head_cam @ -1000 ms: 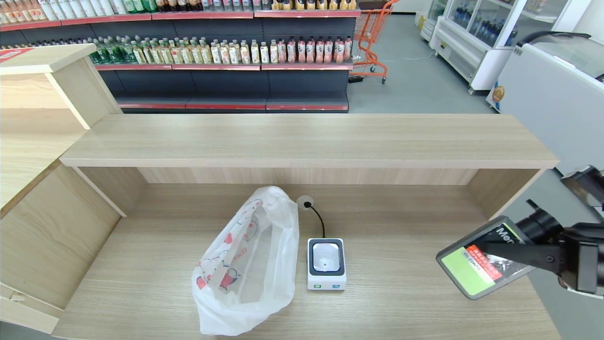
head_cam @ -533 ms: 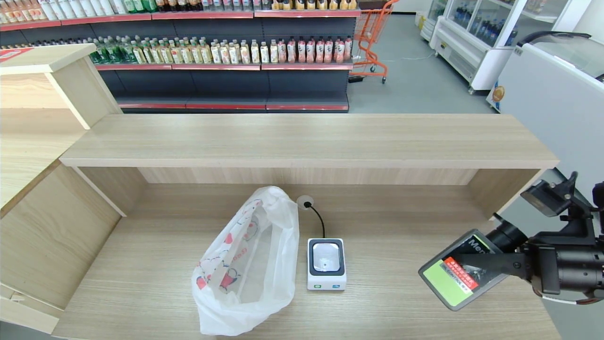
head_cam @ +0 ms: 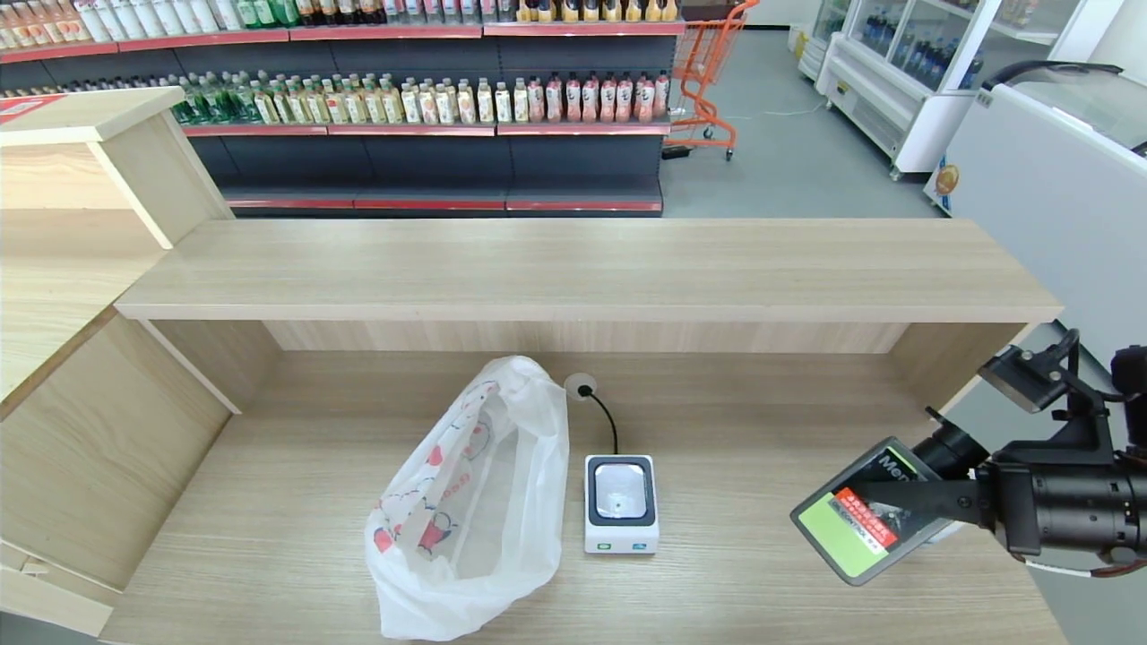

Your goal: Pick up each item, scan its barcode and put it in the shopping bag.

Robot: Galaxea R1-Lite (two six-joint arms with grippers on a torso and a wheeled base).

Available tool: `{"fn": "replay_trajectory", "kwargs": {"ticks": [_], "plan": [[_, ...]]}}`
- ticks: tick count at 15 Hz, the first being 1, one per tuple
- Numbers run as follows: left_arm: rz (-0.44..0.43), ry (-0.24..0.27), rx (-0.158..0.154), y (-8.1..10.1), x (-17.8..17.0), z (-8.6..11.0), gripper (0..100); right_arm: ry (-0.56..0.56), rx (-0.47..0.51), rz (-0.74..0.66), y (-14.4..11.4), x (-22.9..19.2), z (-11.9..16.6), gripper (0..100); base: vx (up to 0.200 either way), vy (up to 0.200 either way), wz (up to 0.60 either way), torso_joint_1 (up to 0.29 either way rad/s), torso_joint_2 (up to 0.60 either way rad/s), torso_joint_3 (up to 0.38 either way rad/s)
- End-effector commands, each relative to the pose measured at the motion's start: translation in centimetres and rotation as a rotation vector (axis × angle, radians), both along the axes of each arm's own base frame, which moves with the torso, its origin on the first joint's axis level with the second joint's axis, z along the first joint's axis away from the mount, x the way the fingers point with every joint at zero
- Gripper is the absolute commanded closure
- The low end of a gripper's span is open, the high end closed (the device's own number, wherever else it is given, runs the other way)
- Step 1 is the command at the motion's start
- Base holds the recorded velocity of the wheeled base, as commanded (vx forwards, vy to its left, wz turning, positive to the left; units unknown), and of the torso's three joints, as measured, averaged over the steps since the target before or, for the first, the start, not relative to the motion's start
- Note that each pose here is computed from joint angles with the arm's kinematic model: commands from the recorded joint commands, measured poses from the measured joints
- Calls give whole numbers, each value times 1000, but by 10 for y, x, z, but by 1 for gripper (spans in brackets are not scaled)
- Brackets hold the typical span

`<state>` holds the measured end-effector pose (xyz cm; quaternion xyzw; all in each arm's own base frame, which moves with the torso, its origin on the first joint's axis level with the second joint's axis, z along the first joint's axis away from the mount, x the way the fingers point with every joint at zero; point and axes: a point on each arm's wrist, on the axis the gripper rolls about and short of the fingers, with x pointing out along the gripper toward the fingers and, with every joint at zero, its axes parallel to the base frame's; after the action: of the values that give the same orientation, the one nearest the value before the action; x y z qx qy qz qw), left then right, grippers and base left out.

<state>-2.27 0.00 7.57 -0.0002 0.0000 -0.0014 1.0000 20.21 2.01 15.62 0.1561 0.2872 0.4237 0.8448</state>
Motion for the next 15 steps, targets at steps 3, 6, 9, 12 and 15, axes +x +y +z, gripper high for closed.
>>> {"fn": "replay_trajectory", "kwargs": {"ticks": [3, 6, 9, 12, 15], "plan": [[0, 0, -3, 0, 0, 0, 0, -6, 0, 20, 5, 10, 3, 100, 0, 200, 0, 10, 2, 6], [0, 0, -6, 0, 0, 0, 0, 6, -96, -33, 20, 37, -3, 100, 0, 200, 0, -1, 2, -1], [0, 0, 2, 0, 0, 0, 0, 20, -204, -84, 40, 62, -22, 100, 0, 0, 0, 0, 0, 0], [0, 0, 2, 0, 0, 0, 0, 10, -240, -98, 53, 84, -49, 100, 0, 0, 0, 0, 0, 0], [0, 0, 2, 0, 0, 0, 0, 39, -253, -88, 59, 95, -71, 100, 0, 0, 0, 0, 0, 0]]}}
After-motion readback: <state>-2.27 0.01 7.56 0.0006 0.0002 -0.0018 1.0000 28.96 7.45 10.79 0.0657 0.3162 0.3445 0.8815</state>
